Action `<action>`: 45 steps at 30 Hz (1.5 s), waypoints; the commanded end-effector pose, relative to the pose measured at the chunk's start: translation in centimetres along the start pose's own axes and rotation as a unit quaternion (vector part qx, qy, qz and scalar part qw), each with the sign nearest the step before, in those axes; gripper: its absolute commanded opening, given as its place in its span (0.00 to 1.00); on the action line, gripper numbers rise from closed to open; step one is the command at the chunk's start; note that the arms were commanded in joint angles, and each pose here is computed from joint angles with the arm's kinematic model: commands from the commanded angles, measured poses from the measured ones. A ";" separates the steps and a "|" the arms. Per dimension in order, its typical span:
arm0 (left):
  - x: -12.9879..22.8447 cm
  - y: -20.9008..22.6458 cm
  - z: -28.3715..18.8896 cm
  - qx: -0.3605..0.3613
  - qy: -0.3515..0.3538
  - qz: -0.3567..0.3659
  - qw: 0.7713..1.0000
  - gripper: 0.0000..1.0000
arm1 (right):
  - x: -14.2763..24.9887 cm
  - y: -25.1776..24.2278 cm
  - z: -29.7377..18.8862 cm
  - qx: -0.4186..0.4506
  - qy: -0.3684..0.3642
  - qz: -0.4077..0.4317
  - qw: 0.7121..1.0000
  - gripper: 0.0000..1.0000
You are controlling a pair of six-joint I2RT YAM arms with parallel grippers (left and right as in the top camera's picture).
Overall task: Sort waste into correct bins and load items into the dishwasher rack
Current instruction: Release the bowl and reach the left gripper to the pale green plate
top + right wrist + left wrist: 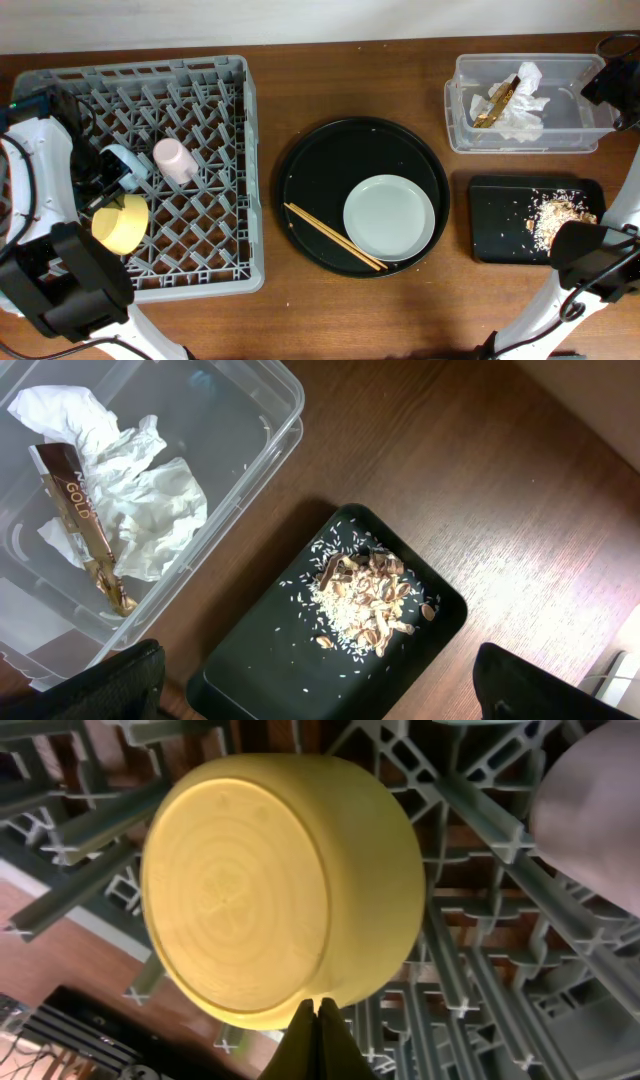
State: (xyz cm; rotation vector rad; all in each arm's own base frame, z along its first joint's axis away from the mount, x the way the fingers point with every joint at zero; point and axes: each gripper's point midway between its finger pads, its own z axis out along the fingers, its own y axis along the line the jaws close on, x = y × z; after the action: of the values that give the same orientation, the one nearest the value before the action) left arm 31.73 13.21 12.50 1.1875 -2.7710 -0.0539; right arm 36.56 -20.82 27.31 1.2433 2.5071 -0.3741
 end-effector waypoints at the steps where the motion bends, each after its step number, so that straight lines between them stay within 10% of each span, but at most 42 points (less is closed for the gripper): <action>1: -0.7 1.9 0.1 -0.053 -0.023 -0.026 0.998 0.00 | 0.0 -0.2 0.1 0.007 0.000 0.004 1.000 0.99; 27: 0.4 -2.3 2.1 0.020 0.001 0.035 0.999 0.00 | 0.0 -0.2 0.1 0.007 0.000 0.004 1.000 0.99; 36: 4.8 -8.6 -9.3 0.095 -0.116 0.140 0.979 0.00 | 0.0 -0.2 0.1 0.007 0.000 0.004 1.000 0.99; 45: 15.6 -21.2 -10.1 0.179 -0.131 0.338 0.914 0.69 | 0.0 -0.2 0.1 0.007 0.000 0.004 1.000 0.99</action>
State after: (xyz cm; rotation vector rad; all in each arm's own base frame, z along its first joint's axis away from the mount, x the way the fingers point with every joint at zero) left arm 37.50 -7.08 23.33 0.4264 -3.3631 0.3139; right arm 36.56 -20.82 27.31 1.2438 2.5067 -0.3745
